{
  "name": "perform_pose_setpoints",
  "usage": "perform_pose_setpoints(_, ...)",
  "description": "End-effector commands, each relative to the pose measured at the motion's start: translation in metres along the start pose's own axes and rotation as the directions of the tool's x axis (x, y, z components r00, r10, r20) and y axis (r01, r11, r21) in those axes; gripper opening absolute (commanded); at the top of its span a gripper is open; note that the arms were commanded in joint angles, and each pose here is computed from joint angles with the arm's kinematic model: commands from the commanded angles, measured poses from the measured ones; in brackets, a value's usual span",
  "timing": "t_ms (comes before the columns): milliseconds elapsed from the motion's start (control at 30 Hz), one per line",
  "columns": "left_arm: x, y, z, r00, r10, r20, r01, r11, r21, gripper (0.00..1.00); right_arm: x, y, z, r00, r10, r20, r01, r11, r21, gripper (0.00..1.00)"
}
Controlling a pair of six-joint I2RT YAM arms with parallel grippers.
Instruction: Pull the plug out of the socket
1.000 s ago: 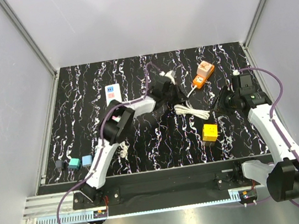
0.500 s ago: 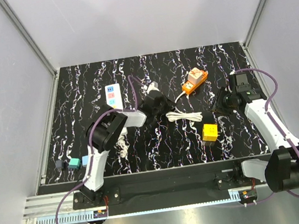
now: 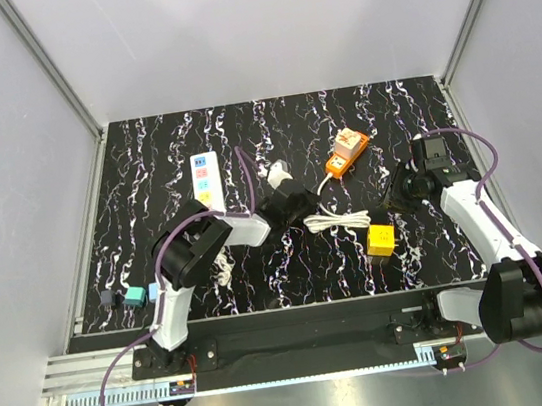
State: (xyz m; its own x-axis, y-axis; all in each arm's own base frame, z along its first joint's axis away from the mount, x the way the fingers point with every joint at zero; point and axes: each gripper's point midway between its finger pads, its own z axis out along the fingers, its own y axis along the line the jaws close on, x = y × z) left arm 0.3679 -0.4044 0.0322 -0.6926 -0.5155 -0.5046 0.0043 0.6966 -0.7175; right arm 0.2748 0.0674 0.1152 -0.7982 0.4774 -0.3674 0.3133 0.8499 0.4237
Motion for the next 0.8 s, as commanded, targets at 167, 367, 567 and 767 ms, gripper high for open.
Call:
perform_pose_setpoints(167, -0.029, -0.028, -0.016, 0.991, -0.01, 0.134, 0.004, 0.999, 0.048, 0.0, -0.005, 0.002, -0.003, 0.999, -0.036, 0.035, 0.037, 0.999, -0.02, 0.39)
perform_pose_setpoints(367, -0.047, -0.03, -0.026, 0.982, 0.036, 0.185, -0.038, 0.999, 0.007, 0.0, -0.006, 0.004, 0.0, 0.999, -0.041, 0.019, 0.042, 0.999, -0.021, 0.41)
perform_pose_setpoints(567, -0.061, -0.04, -0.037, 0.97, 0.089, 0.227, -0.095, 0.995, 0.017, 0.59, -0.011, 0.004, 0.001, 0.998, -0.054, 0.024, 0.054, 0.998, -0.016, 0.42)
perform_pose_setpoints(767, -0.077, -0.078, -0.034, 0.946, 0.241, 0.219, -0.263, 0.961, 0.08, 0.86, -0.007, 0.002, 0.005, 0.998, -0.064, 0.004, 0.064, 0.998, -0.012, 0.43)
